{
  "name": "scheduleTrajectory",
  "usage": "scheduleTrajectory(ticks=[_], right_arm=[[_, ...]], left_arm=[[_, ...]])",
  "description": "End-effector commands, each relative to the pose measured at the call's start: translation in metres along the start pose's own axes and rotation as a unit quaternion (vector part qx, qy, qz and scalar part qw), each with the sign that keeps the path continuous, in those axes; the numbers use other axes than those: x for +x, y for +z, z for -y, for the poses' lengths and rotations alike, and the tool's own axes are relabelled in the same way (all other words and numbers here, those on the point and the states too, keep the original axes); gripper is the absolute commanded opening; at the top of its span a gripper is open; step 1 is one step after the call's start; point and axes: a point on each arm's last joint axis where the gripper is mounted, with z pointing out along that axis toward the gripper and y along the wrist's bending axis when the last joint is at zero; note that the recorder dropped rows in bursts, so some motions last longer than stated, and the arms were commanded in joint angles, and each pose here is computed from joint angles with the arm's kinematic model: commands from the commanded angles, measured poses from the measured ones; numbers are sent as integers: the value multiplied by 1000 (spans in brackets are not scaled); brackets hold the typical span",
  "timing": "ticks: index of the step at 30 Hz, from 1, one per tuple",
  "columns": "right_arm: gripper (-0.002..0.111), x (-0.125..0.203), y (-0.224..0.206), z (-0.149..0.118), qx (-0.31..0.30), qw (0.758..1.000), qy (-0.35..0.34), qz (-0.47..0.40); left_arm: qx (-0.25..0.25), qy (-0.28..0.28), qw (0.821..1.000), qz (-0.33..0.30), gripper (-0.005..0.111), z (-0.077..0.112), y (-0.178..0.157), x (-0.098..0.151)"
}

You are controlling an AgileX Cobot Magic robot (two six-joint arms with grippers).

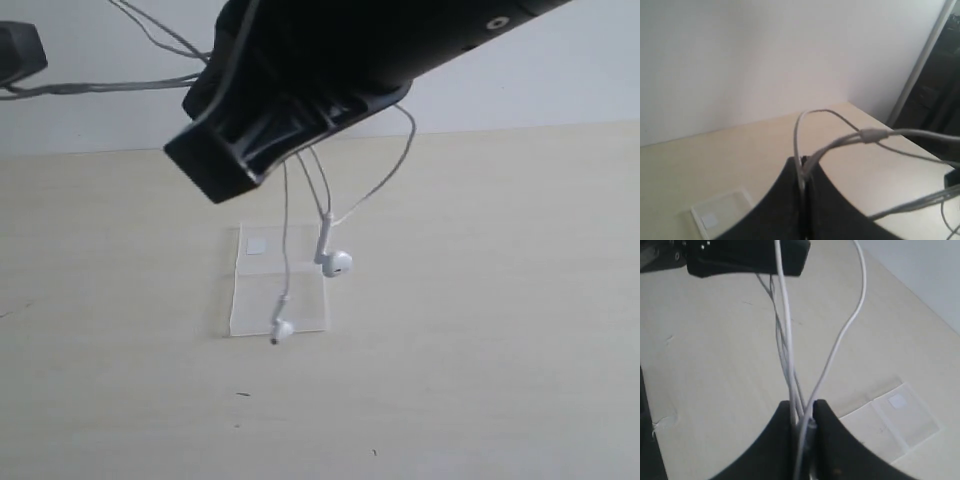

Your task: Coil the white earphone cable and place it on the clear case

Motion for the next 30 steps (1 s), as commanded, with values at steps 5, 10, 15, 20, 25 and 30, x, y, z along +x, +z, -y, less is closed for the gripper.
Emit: scheduleTrajectory(ticks=[5, 10, 15, 20, 25, 30], right_arm=[[0, -3, -24, 0, 11, 1000, 2, 21], [0, -3, -25, 0, 14, 1000, 2, 23], [0, -4, -25, 0, 14, 1000, 3, 26], [0, -4, -25, -2, 4, 1000, 11, 29], [0, -4, -23, -2, 4, 1000, 13, 27], [0, -4, -23, -1, 9, 1000, 7, 26]], left_arm=[[14, -28, 998, -51, 0, -3, 2, 31], [30, -36, 996, -76, 0, -3, 4, 42], [43, -43, 994, -94, 0, -4, 10, 46], [63, -36, 992, -100, 2, -1, 12, 48], [97, -33, 990, -96, 20, 5, 11, 47], [115, -39, 988, -96, 54, 8, 10, 46]])
